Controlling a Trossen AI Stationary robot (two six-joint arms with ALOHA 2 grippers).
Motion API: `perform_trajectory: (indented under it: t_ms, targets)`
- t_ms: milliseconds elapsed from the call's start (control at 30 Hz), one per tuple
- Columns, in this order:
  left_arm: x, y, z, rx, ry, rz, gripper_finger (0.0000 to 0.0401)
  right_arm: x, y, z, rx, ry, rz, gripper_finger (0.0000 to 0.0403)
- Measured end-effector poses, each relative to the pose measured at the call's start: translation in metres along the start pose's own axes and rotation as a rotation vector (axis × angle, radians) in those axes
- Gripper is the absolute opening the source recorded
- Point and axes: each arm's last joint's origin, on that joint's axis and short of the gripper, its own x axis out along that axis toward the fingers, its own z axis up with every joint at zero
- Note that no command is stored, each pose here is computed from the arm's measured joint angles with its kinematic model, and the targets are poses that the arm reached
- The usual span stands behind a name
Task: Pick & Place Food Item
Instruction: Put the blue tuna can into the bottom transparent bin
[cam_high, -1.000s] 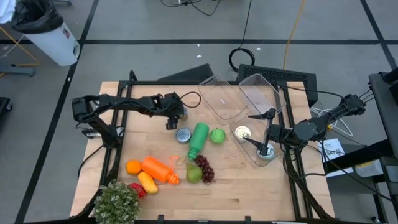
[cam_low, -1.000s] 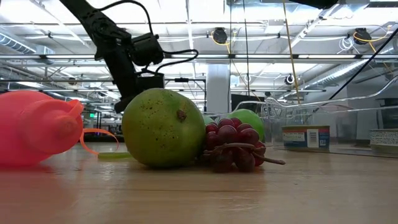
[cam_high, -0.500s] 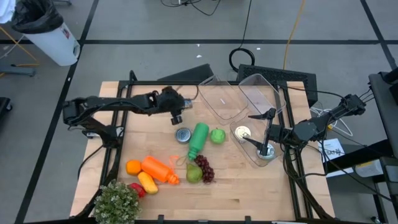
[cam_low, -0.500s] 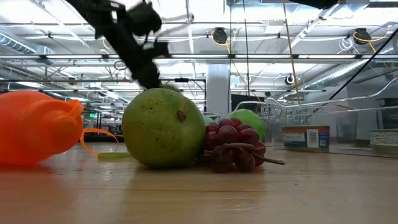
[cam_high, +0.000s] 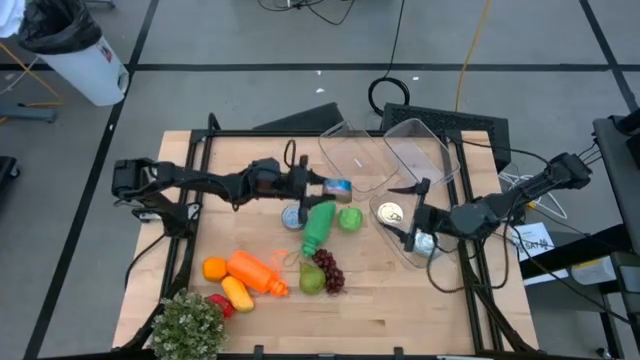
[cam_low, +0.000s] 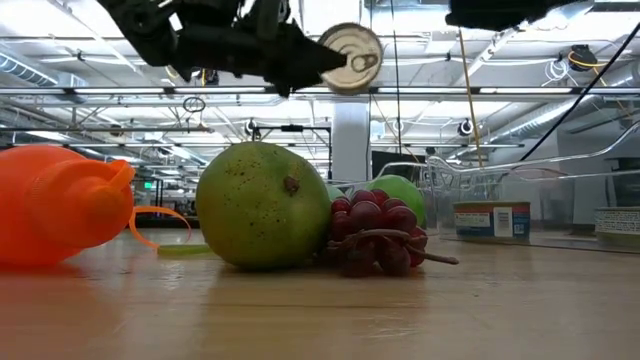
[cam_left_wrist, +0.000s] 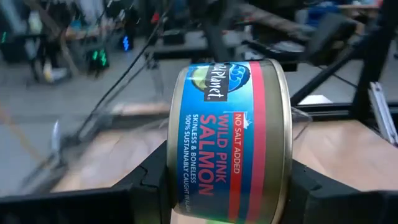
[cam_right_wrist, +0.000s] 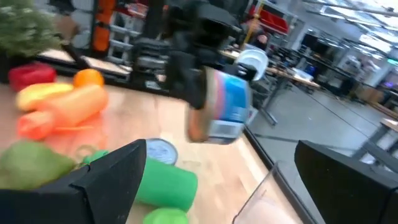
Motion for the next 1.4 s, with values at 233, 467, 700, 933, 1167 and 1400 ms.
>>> perform_trajectory:
  t_ms: [233, 467, 700, 933, 1167, 1400]
  targets:
    - [0.009, -0.015, 0.004, 0.081, -0.026, -0.02, 0.0167, 0.037, 0.001, -0.007, 0.079, -0.028, 0.065, 0.0393]
    - [0.009, -0.015, 0.002, 0.069, 0.007, -0.016, 0.0167, 0.07, 0.002, -0.02, 0.147, -0.042, 0.116, 0.0393]
    - [0.009, -0.015, 0.001, 0.065, 0.019, -0.017, 0.0167, 0.086, 0.0, -0.029, 0.162, -0.035, 0.074, 0.0363]
    - [0.009, -0.015, 0.0, 0.055, 0.025, -0.017, 0.0167, 0.089, 0.001, -0.029, 0.169, -0.052, 0.069, 0.0239]
    - [0.01, -0.021, 0.001, 0.053, 0.038, 0.056, 0.0253, 0.089, 0.002, -0.032, 0.134, -0.022, 0.069, 0.0183]
    - [0.002, -0.026, 0.009, 0.098, 0.087, 0.19, 0.0387, 0.061, -0.015, -0.019, 0.142, 0.017, -0.058, 0.0183]
